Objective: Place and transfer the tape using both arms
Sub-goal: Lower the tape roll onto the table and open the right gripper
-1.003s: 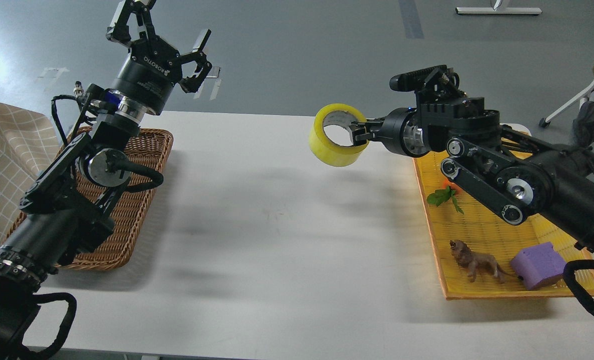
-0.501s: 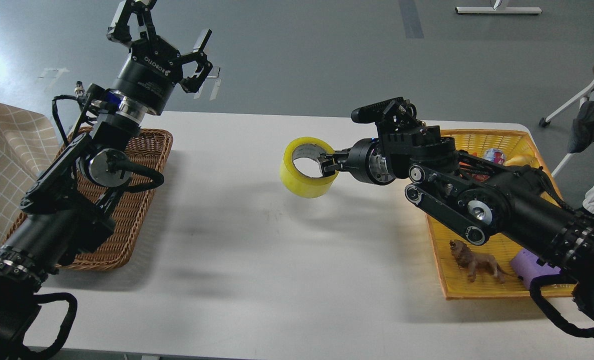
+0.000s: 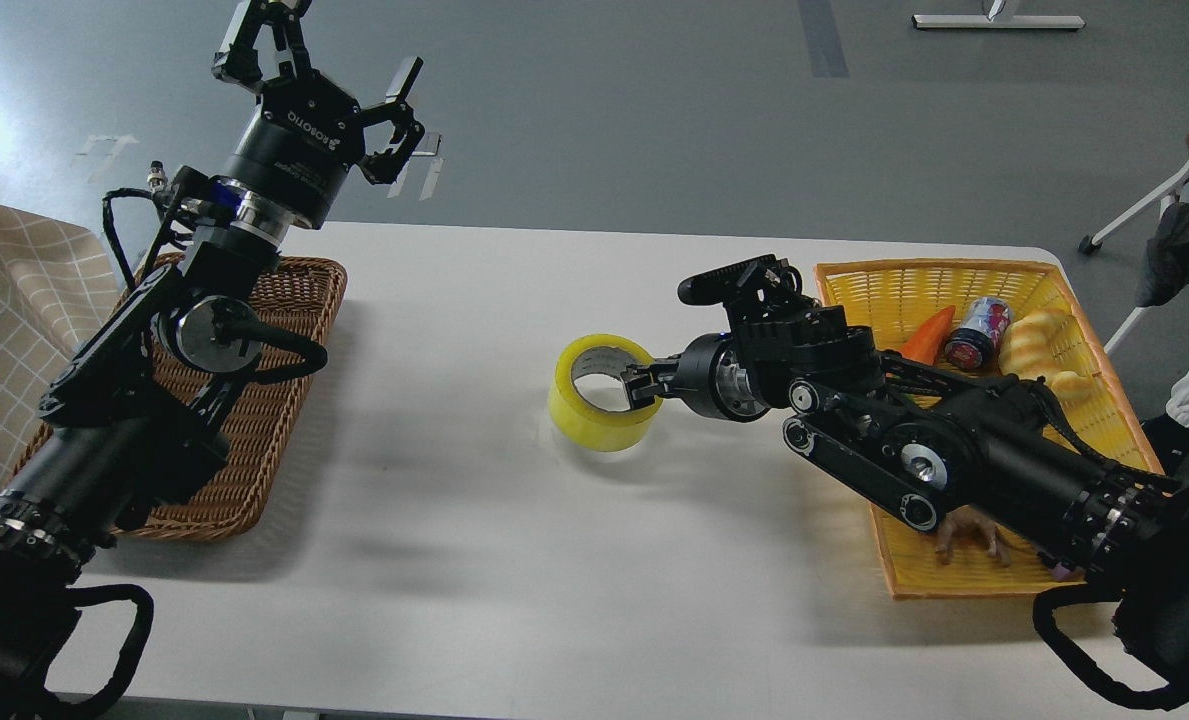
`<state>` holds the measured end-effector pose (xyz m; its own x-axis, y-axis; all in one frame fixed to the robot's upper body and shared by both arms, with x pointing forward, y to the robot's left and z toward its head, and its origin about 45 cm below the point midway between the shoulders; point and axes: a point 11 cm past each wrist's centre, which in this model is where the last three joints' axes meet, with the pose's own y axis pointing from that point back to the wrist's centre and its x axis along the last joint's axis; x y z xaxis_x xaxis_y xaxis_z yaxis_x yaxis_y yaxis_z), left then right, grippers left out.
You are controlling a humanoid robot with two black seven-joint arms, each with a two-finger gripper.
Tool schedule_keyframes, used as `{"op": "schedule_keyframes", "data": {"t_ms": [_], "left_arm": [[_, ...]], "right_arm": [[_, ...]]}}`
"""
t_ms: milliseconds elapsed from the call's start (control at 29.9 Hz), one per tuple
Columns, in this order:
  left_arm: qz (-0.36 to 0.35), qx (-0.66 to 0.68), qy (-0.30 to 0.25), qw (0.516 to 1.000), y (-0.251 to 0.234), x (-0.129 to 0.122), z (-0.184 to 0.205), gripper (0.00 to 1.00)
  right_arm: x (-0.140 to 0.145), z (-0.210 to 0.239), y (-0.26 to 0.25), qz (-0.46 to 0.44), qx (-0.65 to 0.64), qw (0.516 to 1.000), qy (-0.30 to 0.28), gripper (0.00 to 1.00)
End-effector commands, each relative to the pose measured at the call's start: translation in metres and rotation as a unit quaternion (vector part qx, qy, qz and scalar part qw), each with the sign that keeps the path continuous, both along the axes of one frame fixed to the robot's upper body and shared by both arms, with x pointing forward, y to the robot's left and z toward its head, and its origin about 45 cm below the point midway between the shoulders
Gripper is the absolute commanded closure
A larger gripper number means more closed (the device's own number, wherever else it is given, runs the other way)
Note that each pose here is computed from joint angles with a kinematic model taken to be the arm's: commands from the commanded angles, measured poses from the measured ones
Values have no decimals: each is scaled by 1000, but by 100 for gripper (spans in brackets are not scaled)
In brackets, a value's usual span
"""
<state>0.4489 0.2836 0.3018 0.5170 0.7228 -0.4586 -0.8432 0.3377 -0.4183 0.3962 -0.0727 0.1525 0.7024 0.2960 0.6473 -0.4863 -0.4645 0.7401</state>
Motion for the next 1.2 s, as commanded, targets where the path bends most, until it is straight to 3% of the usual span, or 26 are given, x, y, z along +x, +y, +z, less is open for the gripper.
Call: {"op": "schedule_keyframes", "data": {"t_ms": [0, 602, 1069, 1170], "left_arm": [[0, -1, 0, 1000, -1, 0, 0, 2], [-1, -1, -1, 1000, -1, 0, 0, 2], [-4, -2, -3, 1000, -3, 0, 2, 2], [-3, -1, -3, 1000, -2, 0, 2, 2]], "right_arm": [[1, -4, -1, -3, -9, 1000, 1, 100], [3, -20, -11, -8, -45, 999, 6, 96], [1, -21, -10, -8, -42, 999, 9, 47], [2, -18, -8, -10, -34, 999, 10, 20]]}}
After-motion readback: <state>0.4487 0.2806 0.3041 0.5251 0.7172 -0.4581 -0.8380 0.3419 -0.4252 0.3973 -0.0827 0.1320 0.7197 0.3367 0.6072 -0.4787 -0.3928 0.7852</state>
